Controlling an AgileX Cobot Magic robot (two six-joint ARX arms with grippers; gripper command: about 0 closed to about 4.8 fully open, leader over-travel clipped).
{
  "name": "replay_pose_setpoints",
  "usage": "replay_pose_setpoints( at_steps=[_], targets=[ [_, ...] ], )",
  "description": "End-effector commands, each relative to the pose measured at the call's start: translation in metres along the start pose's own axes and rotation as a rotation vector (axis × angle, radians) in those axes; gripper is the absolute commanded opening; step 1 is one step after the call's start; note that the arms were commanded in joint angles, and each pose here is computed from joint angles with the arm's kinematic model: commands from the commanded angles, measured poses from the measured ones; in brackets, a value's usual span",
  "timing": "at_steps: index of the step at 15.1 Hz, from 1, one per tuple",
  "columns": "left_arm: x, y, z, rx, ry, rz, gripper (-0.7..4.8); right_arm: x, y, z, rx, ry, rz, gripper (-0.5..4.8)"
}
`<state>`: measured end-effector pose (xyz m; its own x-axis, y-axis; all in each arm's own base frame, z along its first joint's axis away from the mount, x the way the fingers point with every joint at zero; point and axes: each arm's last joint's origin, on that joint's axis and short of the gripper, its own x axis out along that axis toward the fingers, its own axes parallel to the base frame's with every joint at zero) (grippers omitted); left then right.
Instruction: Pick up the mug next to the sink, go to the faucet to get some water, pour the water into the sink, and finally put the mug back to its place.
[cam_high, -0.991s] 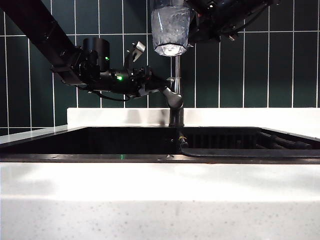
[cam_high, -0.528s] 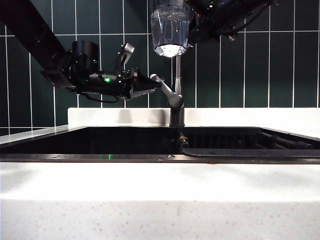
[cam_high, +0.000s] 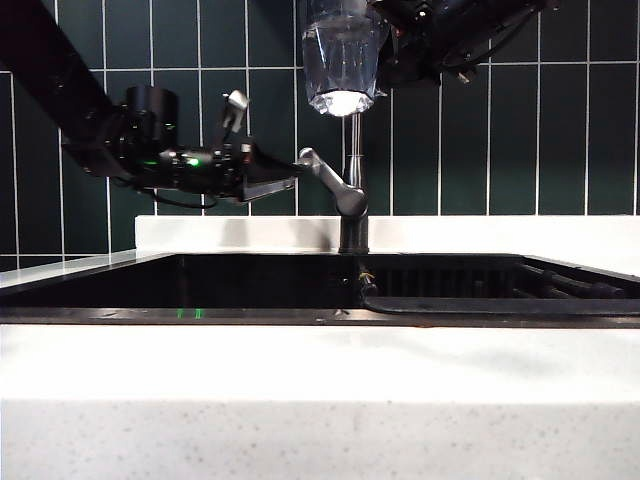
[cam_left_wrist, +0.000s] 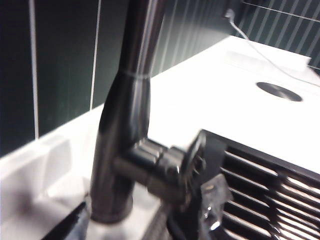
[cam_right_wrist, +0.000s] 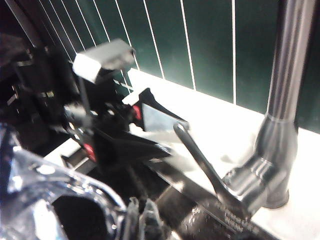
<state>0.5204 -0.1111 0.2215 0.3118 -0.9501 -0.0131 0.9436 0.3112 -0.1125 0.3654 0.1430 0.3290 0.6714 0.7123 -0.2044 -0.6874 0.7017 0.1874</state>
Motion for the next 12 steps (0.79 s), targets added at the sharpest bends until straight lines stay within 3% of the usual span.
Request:
replay_pose_setpoints(
  at_steps=[1,2,3,5,6,9,12],
  targets=[
    [-0.015,0.003,0.003,-0.044,0.013,-0.118,2.76,-0.003,0.003,0.009,-0.016,-0.045,0.014,-0.06],
    [-0.020,0.006,0.003,-0.063,0.013,-0.109,2.72,-0.003,0.003,0.009,-0.016,-0.045,0.014,-0.07],
    [-0.024,0.007,0.003,-0.075,0.014,-0.111,2.30,-0.003,0.003,0.009,-0.016,-0.045,0.014,-0.06],
    [-0.030,0.009,0.003,-0.077,0.019,-0.156,0.30,-0.003,0.003,0.009,-0.016,-0.045,0.014,-0.06],
    [-0.033,0.010,0.003,-0.083,0.020,-0.165,-0.05,-0.003,0.003,0.009,-0.016,-0.045,0.014,-0.06],
    [-0.036,0.011,0.004,-0.090,0.016,-0.125,-0.05,-0.003,0.003,0.009,-0.016,-0.045,0.014,-0.06],
    [-0.038,0.010,0.018,-0.040,-0.013,0.066,-0.05,-0.003,0.003,0.008,-0.014,-0.041,0.014,-0.06]
  ],
)
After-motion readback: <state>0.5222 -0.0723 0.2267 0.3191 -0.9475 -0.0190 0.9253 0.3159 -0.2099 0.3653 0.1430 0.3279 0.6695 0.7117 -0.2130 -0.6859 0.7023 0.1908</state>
